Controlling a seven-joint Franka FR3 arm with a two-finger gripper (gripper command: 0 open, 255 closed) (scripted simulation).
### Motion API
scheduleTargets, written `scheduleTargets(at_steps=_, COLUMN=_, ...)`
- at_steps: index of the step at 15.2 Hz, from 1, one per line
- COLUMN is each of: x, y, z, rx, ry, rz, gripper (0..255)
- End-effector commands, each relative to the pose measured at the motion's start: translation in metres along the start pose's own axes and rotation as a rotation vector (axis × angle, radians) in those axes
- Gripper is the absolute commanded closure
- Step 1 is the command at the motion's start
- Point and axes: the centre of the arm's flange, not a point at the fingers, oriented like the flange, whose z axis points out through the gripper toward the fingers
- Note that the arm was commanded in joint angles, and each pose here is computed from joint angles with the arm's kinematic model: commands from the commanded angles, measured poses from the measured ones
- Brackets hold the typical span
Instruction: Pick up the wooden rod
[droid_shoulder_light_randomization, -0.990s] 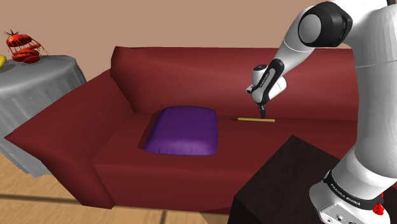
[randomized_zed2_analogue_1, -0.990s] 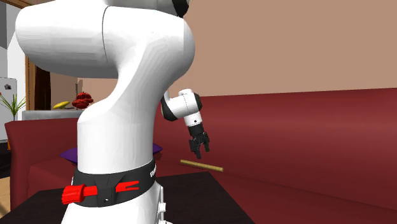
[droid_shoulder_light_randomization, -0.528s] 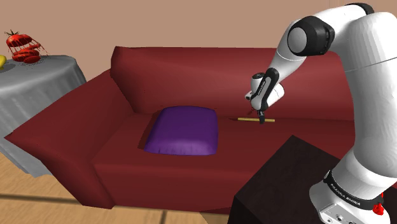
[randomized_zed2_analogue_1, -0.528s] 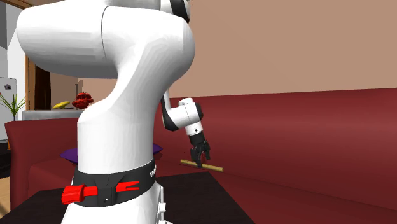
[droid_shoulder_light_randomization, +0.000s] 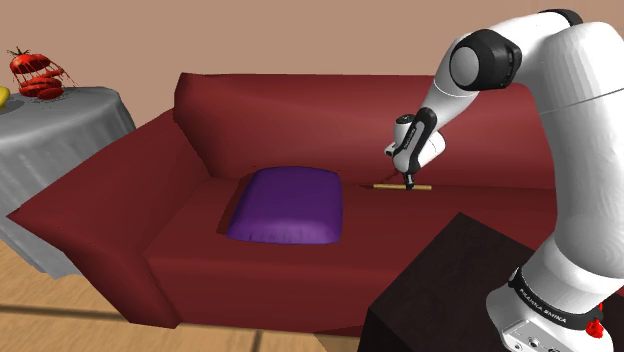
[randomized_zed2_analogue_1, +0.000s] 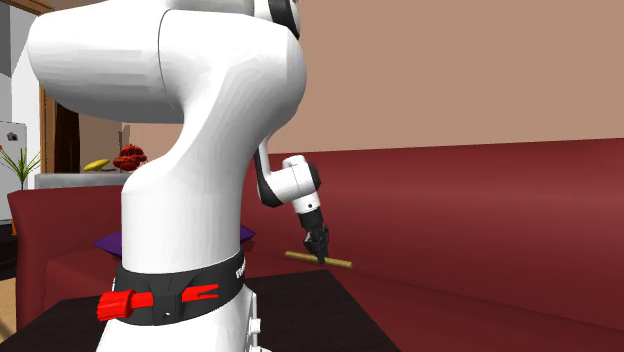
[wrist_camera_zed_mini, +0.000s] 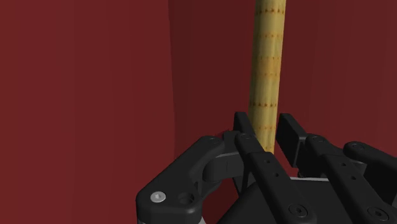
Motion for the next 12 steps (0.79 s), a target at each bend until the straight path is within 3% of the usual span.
scheduleTargets(at_steps=1, x=-0.001, y=-0.002, z=0.005, rx=0.009, ry=-0.005, rz=-0.002, gripper=255)
scheduleTargets(at_steps=12, x=-0.010, y=-0.003, z=-0.038, rx=0.008, ry=-0.006, rz=-0.002, gripper=255)
